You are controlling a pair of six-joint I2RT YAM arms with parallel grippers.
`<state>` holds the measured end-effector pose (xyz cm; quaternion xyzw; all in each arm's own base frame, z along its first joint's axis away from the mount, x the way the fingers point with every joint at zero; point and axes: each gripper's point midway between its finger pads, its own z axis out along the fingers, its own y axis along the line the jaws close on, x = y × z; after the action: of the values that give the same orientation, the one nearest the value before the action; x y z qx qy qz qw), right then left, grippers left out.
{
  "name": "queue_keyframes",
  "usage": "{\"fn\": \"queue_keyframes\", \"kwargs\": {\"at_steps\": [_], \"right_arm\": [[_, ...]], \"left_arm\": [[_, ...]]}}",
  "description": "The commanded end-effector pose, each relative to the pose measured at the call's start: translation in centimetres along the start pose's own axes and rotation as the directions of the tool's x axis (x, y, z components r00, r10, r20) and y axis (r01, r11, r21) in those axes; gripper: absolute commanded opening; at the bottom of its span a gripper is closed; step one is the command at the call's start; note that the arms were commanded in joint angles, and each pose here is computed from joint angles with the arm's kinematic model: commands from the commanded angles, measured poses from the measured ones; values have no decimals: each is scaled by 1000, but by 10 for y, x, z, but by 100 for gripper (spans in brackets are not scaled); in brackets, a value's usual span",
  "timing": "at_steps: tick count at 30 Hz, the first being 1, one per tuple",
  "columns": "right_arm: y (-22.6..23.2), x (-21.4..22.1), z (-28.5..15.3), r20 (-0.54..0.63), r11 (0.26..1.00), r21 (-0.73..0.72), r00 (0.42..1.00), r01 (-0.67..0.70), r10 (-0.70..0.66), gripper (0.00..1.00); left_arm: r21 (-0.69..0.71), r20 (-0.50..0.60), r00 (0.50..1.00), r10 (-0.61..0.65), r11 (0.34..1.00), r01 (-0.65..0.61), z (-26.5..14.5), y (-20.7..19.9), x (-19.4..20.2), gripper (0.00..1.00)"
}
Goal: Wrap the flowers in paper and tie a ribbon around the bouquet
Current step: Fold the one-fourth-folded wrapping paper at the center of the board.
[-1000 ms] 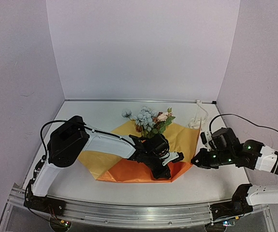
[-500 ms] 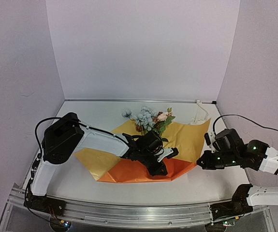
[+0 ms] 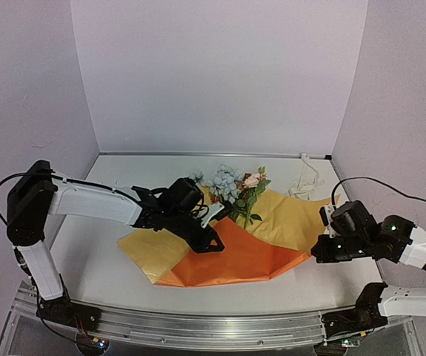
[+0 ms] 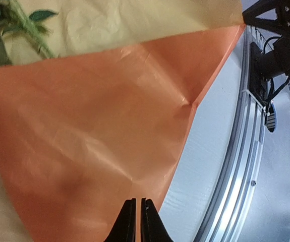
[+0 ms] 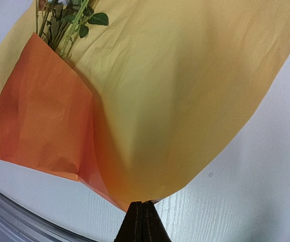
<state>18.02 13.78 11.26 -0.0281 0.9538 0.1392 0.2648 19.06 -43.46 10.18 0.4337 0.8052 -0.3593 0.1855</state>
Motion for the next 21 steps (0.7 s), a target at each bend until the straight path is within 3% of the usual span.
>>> {"fn": "queue_keyframes", "kwargs": {"at_steps": [1, 7, 15, 21], "right_arm": [[-6, -8, -8, 39, 999, 38, 999, 26, -27, 0], [-2, -10, -10, 37, 999, 23, 998, 48, -49, 0], [15, -12, -17, 16, 996, -57, 997, 72, -71, 0], [58, -23, -19, -15, 974, -222, 999, 42, -47, 0]], "left_arm": [[-19, -107, 986, -125, 992, 124, -13, 2, 53, 4], [-96, -183, 965, -189, 980, 174, -3, 22, 95, 0], [-121, -153, 971, -184, 979, 166, 20, 35, 81, 0], [-124, -136, 972, -193, 977, 176, 26, 39, 79, 0]]}}
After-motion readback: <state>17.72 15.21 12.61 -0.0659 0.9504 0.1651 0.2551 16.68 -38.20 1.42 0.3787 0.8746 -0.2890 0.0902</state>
